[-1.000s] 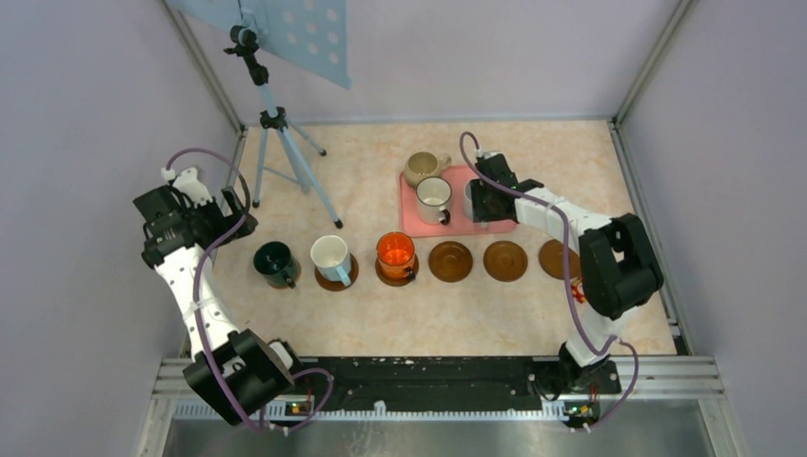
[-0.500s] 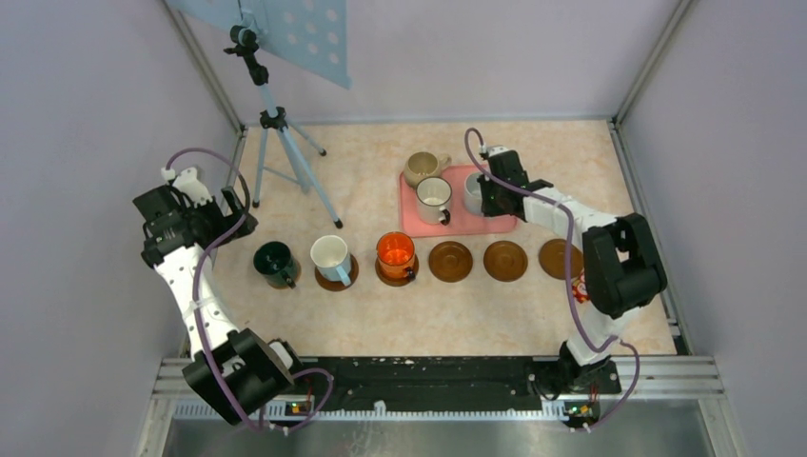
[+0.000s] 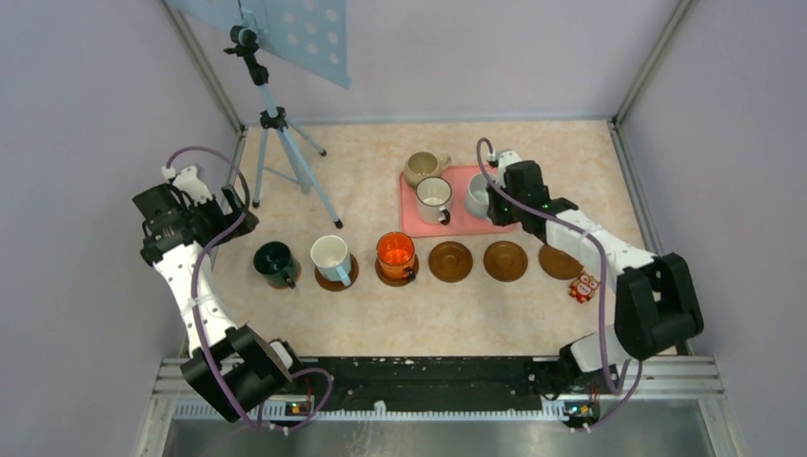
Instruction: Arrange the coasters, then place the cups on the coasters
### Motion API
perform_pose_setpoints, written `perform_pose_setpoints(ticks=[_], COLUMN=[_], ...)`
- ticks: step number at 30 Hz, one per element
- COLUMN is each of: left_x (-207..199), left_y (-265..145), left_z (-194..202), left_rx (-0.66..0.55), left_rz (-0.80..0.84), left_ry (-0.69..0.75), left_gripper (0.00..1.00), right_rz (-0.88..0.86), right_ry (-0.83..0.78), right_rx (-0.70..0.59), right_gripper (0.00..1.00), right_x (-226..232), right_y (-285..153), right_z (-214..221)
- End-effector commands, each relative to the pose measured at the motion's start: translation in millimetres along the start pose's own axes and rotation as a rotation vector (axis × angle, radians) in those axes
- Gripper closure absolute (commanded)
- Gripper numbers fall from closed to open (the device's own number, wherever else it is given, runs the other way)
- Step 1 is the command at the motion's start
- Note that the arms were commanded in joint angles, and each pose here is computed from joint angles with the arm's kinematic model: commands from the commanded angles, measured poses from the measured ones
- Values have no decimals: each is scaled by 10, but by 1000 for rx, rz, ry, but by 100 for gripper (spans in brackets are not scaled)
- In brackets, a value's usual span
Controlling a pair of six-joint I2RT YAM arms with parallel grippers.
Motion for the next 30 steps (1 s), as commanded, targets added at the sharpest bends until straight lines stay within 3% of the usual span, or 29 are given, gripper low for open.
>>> perform_pose_setpoints(ticks=[1,12,22,30], left_x=[-15,-54,-65,-64], left_y=[-22,-16,-73,-108], left_z=[-169,-147,-126,-130], left_rx=[-52,-55,-58,-60], left_rz=[12,31,15,3], left_ry=[17,7,25,36], left_gripper=[1,1,1,1], right_rz=[-146,-355,-233,-169], right_ry=[-44,-239,-212,-96], right_rx=[-238,-190,-120,-84], right_gripper=[100,100,100,100], right_x=[277,983,1048,1054], right_y=[-468,-992,-774,-651], right_z=[-553,268,538,604])
Point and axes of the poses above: each gripper's point midway between its finger pads, its own y axis out along the fingers, its own x axis along the line the jaws close on, z = x × y, the point moved 3 cm from there along -y, back along the fingers, and after that the axes turned 11 degrees about y, right-handed, at the moved point
